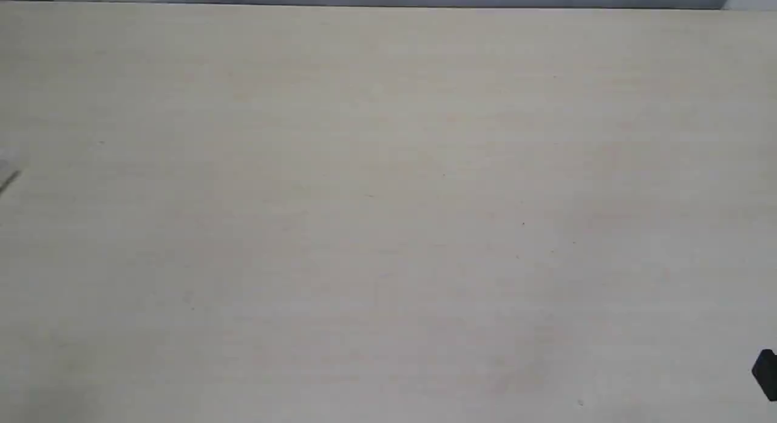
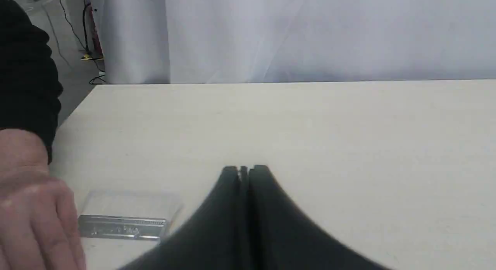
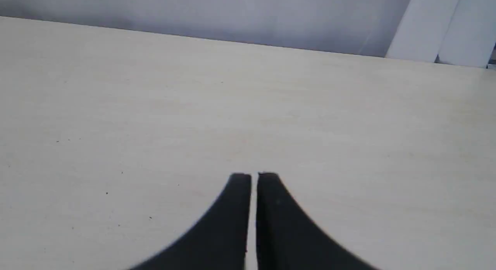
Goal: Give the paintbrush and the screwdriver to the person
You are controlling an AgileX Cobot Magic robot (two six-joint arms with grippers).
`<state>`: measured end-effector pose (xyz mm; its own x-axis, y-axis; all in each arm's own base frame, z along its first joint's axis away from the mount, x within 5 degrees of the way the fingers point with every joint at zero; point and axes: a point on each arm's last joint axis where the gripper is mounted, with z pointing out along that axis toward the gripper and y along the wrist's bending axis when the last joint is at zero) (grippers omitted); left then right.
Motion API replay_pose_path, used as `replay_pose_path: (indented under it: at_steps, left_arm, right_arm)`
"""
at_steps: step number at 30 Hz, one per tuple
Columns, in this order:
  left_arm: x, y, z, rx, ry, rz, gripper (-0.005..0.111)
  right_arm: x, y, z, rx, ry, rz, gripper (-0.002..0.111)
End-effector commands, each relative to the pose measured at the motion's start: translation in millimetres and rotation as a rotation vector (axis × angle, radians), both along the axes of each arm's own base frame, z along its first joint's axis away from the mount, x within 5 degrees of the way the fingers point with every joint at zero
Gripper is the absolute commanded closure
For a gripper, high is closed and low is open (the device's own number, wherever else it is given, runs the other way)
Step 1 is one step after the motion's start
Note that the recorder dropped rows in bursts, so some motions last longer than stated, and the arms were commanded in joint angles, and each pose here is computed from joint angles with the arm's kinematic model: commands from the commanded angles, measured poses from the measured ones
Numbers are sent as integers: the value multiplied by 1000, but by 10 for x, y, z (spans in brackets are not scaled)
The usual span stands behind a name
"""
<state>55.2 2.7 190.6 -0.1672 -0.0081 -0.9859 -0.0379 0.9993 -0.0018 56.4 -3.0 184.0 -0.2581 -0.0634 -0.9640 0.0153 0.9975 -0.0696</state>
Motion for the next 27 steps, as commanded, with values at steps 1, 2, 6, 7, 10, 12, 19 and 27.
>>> replay_pose_path:
  at_steps: [1,2,6,7,10,12,19,27]
  left_arm:
    - [0,-6,0,-6,-6,-9,107]
    - [0,-6,0,-6,-6,-9,107]
    - [0,-5,0,-2,-7,-8,107]
    - [0,-5,0,-2,-7,-8,107]
    - [0,-5,0,-2,-7,-8,107]
    - [0,-5,0,-2,-7,-8,107]
    - [0,-5,0,-2,-7,-8,107]
    - [0,-5,0,-2,-7,-8,107]
  right_arm:
    - [-4,-2,-10,-16,1,2,104]
    - [-4,-2,-10,-16,1,2,104]
    - [-3,0,-10,-7,1,2,104]
    - [-3,1,-10,-2,1,2,104]
    - [-3,2,-8,2,-1,3,104]
    - [-3,2,-8,2,-1,3,104]
    - [-3,2,-8,2,-1,3,104]
    - [-3,2,-8,2,-1,3,104]
